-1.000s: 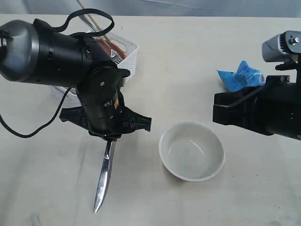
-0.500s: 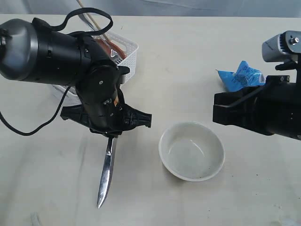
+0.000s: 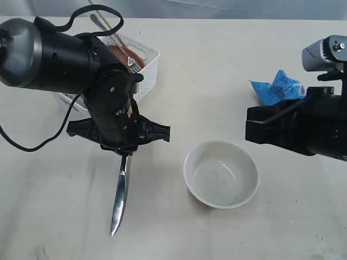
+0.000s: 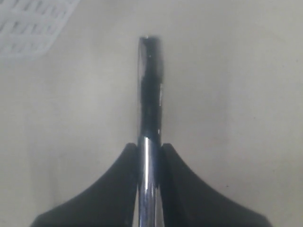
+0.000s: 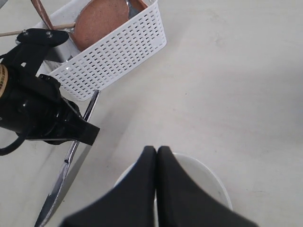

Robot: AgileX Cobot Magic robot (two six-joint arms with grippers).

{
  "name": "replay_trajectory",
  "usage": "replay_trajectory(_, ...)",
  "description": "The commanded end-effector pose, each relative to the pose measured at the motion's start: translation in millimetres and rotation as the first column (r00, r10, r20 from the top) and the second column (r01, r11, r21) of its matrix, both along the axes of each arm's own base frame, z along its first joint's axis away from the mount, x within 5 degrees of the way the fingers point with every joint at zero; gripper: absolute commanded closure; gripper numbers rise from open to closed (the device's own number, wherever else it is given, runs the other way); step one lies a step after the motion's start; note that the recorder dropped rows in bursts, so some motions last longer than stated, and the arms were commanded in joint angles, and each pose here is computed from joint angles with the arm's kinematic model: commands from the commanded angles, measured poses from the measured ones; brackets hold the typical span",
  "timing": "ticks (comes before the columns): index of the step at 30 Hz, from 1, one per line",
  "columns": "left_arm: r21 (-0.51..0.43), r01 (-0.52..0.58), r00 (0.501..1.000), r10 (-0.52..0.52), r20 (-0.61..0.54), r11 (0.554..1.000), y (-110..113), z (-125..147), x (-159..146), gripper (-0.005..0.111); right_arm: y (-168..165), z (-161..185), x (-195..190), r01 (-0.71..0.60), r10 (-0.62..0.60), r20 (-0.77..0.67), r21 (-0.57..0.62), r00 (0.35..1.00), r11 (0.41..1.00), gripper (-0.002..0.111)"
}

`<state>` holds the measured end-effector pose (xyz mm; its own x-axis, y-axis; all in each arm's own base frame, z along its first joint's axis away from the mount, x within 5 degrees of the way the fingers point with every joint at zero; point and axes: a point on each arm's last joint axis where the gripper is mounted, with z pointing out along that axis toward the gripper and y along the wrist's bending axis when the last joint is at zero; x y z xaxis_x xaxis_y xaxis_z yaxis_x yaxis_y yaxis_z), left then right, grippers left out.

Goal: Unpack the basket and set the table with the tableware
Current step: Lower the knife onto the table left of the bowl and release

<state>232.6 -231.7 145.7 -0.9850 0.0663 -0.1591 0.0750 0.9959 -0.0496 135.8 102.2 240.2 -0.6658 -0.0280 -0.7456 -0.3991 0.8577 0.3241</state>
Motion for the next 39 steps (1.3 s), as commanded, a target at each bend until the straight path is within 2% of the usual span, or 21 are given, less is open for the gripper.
replay_trajectory(1, 0.013, 0.002, 1.000, -0.001, -0.027, 1.000, -1, -6, 0, 0.106, 0, 3, 0, -0.005, 0.005, 0.025, 0.000, 1.000, 1.000, 0.109)
replay_trajectory(9, 0.022, 0.004, 0.999, -0.004, -0.037, 1.000, -2, -14, 1, 0.106, 0, 3, 0, -0.008, 0.008, 0.027, -0.003, 1.000, 1.000, 0.109)
replay_trajectory(11, 0.021, 0.004, 0.999, -0.004, -0.037, 1.000, -2, -15, 1, 0.101, 0, 3, 0, -0.010, 0.010, 0.028, -0.005, 1.000, 1.000, 0.109)
replay_trajectory(17, 0.010, 0.008, 1.000, -0.007, -0.026, 1.000, -4, -14, 3, 0.074, 0, 3, 0, -0.010, 0.010, 0.029, -0.006, 1.000, 1.000, 0.109)
replay_trajectory(22, 0.007, 0.009, 1.000, -0.009, -0.018, 1.000, -7, -9, 6, 0.070, 0, 3, 1, -0.009, 0.010, 0.033, -0.004, 0.999, 1.000, 0.109)
replay_trajectory(28, 0.013, 0.041, 0.999, -0.041, 0.026, 0.999, -11, 19, 13, 0.070, 0, 4, 1, -0.009, 0.009, 0.039, -0.003, 0.999, 1.000, 0.109)
replay_trajectory(32, -0.020, 0.051, 0.997, -0.050, 0.065, 0.998, -9, 40, 12, 0.073, 0, 4, 1, -0.012, 0.012, 0.042, -0.006, 0.999, 1.000, 0.109)
replay_trajectory(35, -0.038, 0.084, 0.991, -0.079, 0.103, 0.996, -7, 54, 11, 0.085, 0, 4, 1, -0.012, 0.012, 0.042, -0.006, 0.999, 1.000, 0.109)
replay_trajectory(38, -0.040, 0.167, 0.977, -0.160, 0.143, 0.985, -5, 68, 8, 0.104, 0, 4, 1, -0.012, 0.012, 0.042, -0.006, 0.999, 1.000, 0.109)
replay_trajectory(39, -0.043, 0.184, 0.972, -0.175, 0.157, 0.982, -4, 73, 7, 0.106, 0, 4, 1, -0.012, 0.012, 0.042, -0.006, 0.999, 1.000, 0.109)
